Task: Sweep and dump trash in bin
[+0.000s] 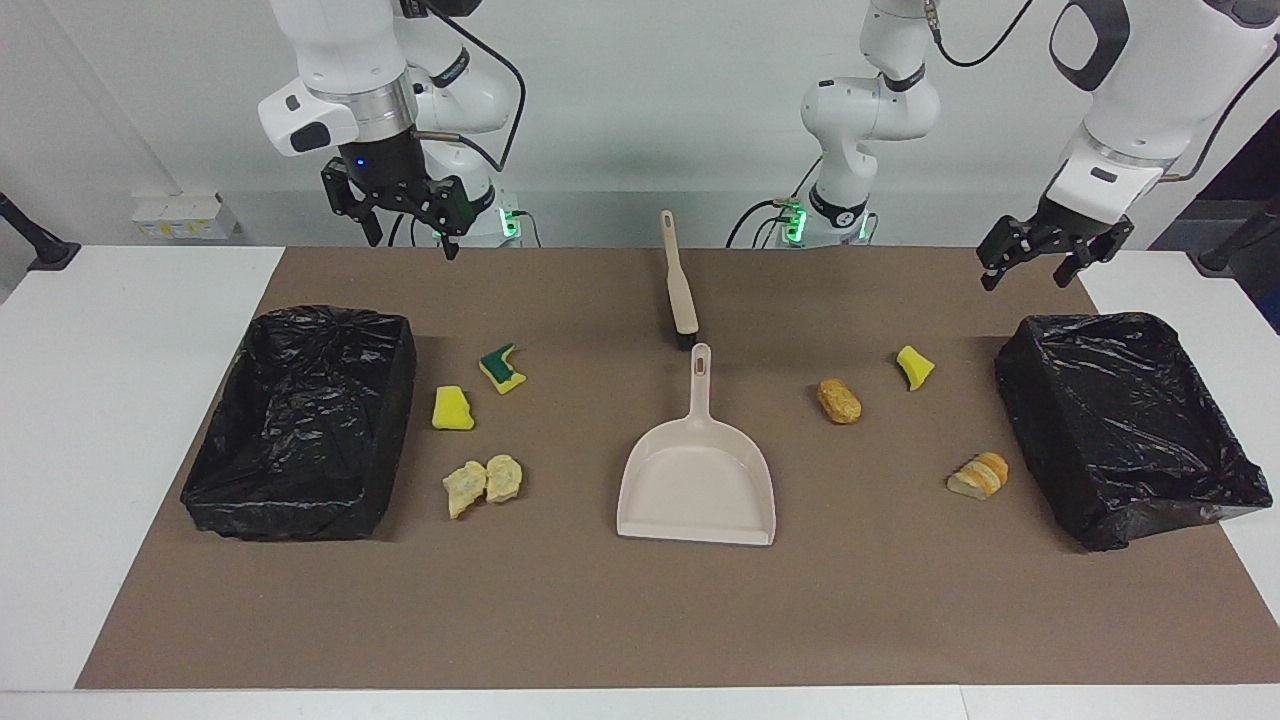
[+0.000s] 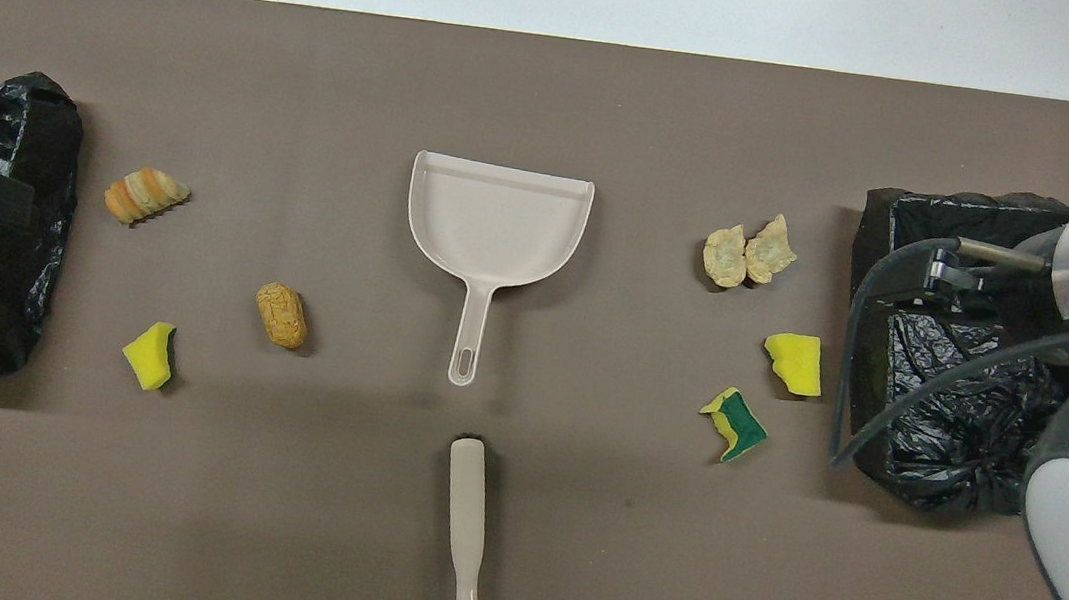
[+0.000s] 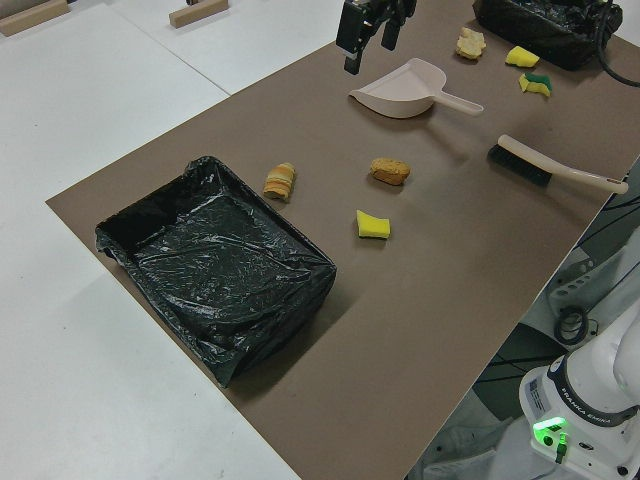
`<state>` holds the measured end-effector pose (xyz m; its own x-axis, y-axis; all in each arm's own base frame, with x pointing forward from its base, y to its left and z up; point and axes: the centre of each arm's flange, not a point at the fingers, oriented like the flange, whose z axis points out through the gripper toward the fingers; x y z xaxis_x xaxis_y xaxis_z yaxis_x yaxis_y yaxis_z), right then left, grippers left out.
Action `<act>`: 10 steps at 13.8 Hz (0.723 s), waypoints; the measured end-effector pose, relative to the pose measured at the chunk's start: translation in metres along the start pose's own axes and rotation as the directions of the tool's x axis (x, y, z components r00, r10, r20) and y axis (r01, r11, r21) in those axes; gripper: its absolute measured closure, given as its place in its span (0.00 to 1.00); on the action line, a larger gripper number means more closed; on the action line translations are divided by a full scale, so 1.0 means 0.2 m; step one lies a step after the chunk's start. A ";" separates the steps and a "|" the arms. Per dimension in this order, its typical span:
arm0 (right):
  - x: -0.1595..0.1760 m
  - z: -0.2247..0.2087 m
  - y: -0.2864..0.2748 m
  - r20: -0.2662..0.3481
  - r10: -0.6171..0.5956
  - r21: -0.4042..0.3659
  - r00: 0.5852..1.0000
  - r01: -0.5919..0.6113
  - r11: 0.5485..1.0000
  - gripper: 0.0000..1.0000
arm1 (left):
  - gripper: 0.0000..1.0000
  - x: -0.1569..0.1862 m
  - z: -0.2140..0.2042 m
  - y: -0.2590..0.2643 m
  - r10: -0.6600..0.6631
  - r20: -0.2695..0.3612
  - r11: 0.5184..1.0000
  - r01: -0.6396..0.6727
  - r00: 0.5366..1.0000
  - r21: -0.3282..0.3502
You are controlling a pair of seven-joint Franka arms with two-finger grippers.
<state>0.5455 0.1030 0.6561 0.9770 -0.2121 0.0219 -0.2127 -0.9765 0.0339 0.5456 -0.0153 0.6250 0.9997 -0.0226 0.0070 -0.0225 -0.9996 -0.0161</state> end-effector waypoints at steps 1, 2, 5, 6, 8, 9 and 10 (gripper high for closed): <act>0.00 0.00 0.00 -0.001 0.001 0.000 1.000 -0.001 1.000 0.00 | 0.00 -0.01 -0.01 0.00 0.009 0.003 1.000 -0.009 1.000 0.000; 0.01 0.01 0.00 -0.003 0.002 0.001 1.000 -0.002 1.000 0.00 | 0.00 -0.01 -0.02 0.01 0.027 0.007 1.000 -0.027 1.000 -0.001; 0.01 0.02 0.01 -0.001 0.006 0.000 1.000 -0.006 1.000 0.00 | 0.00 -0.01 -0.02 0.03 0.075 0.013 0.997 -0.074 0.997 -0.019; 0.02 0.02 0.02 -0.001 0.009 0.000 1.000 -0.009 1.000 0.00 | 0.00 -0.01 -0.02 0.03 0.079 0.014 0.997 -0.079 0.997 -0.021; 0.03 0.02 0.03 -0.009 0.014 0.004 1.000 -0.014 1.000 0.00 | 0.00 -0.02 -0.02 0.04 0.083 0.016 0.996 -0.082 0.996 -0.029; 0.04 0.01 0.03 -0.025 0.014 0.012 1.000 -0.014 1.000 0.00 | 0.00 -0.02 -0.01 0.05 0.086 0.020 0.996 -0.085 0.996 -0.037; 0.05 0.02 0.02 -0.034 0.013 0.017 0.999 -0.012 1.000 0.00 | 0.00 -0.02 0.01 0.07 0.096 0.028 0.994 -0.095 0.995 -0.052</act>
<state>0.5539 0.0969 0.6518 0.9732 -0.2230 0.0558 -0.2242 -0.9744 0.0166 0.5412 -0.0294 0.6229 0.9927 -0.1182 -0.0231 -0.1174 -0.9924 0.0356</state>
